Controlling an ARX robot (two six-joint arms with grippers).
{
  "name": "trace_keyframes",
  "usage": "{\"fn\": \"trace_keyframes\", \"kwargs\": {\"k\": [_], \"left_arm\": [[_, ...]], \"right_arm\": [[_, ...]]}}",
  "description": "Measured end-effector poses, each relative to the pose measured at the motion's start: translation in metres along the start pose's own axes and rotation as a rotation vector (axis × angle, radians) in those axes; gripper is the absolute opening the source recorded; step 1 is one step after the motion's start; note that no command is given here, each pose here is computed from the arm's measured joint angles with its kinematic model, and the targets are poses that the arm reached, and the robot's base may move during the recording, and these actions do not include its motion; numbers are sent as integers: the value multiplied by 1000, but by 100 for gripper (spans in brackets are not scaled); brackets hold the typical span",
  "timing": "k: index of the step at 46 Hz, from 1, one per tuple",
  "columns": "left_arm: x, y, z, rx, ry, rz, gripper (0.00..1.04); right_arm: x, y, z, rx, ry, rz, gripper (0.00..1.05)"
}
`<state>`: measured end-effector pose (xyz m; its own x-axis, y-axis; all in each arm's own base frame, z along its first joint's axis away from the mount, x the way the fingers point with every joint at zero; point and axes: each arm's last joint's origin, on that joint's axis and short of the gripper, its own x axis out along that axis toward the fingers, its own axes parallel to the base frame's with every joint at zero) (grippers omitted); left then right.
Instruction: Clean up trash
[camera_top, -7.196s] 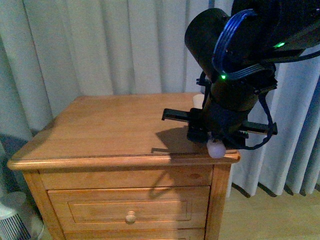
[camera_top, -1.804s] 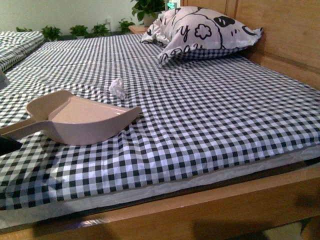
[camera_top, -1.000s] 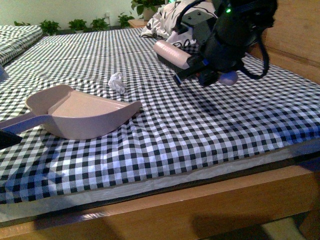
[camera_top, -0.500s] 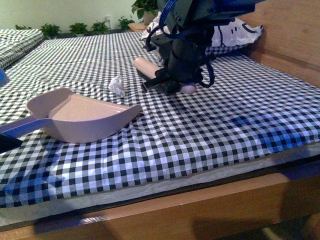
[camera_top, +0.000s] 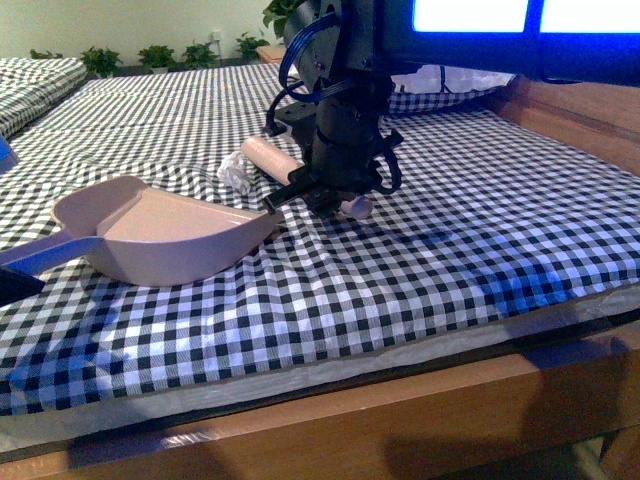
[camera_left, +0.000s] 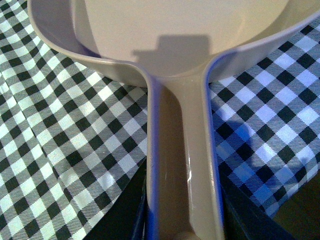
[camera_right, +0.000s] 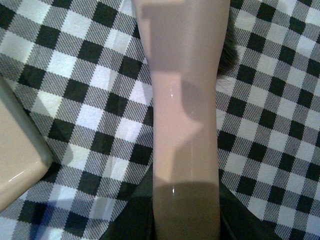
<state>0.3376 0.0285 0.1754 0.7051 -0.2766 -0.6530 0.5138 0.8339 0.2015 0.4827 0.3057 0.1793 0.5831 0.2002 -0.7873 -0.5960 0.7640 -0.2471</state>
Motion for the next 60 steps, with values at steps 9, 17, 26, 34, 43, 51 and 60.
{"fn": "trace_keyframes", "kwargs": {"k": [9, 17, 26, 34, 43, 51, 60], "left_arm": [[0, 0, 0, 0, 0, 0, 27], [0, 0, 0, 1, 0, 0, 27], [0, 0, 0, 2, 0, 0, 27], [0, 0, 0, 2, 1, 1, 27], [0, 0, 0, 2, 0, 0, 27], [1, 0, 0, -17, -65, 26, 27], [-14, 11, 17, -167, -265, 229, 27]], "right_arm": [[-8, 5, 3, -23, -11, 99, 19], [-38, 1, 1, -77, -43, 486, 19], [-126, -51, 3, -78, -220, 570, 19], [-141, -75, -13, -62, -234, 448, 19], [-115, -80, -28, 12, -250, 298, 19], [-139, -106, -46, 176, -355, 173, 19], [-222, -146, -94, 400, -513, 107, 19]]}}
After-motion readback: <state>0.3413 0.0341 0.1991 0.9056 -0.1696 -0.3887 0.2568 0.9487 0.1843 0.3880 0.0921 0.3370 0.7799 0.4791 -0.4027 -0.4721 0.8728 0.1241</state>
